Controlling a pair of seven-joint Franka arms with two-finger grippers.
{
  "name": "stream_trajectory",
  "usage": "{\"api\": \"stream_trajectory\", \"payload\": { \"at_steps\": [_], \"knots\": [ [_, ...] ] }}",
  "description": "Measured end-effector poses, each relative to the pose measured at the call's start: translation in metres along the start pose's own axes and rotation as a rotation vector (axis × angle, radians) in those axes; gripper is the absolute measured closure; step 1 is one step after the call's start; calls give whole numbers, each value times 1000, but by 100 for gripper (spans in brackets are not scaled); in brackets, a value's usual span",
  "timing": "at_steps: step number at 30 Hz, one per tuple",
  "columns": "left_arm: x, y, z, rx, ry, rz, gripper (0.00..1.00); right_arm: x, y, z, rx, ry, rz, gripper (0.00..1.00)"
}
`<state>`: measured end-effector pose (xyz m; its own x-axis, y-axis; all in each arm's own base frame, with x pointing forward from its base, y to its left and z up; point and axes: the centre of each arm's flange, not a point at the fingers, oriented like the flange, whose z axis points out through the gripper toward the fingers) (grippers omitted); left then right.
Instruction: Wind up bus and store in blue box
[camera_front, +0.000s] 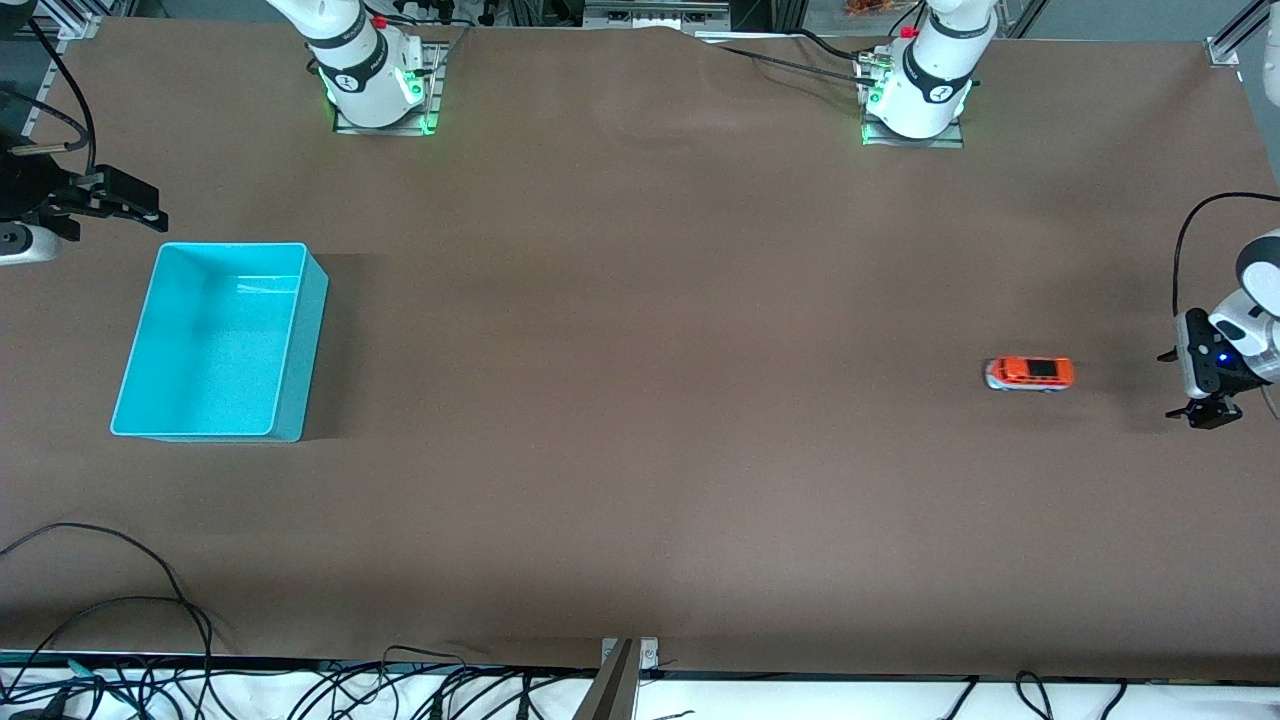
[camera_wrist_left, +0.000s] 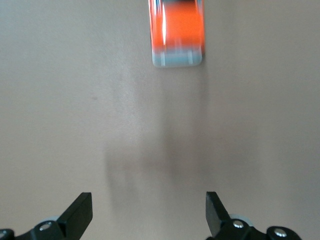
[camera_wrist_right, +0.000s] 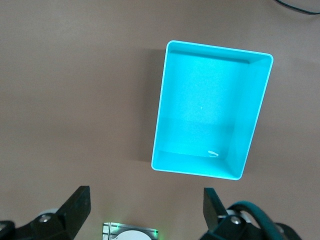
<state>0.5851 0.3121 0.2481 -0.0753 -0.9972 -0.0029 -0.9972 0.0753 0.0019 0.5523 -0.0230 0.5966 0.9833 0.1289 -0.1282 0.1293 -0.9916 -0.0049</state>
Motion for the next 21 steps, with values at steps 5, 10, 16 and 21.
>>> {"api": "stream_trajectory", "payload": {
  "at_steps": [5,10,16,21],
  "knots": [
    [-2,2,-33,3,-4,-37,0,0,0,0,0,0,0,0],
    [1,7,-55,-28,13,-143,0,0,0,0,0,0,0,0],
    [10,0,-77,-65,38,-252,0,0,0,0,0,0,0,0],
    [34,-21,-102,-76,56,-322,0,0,0,0,0,0,0,0]
  ]
}}
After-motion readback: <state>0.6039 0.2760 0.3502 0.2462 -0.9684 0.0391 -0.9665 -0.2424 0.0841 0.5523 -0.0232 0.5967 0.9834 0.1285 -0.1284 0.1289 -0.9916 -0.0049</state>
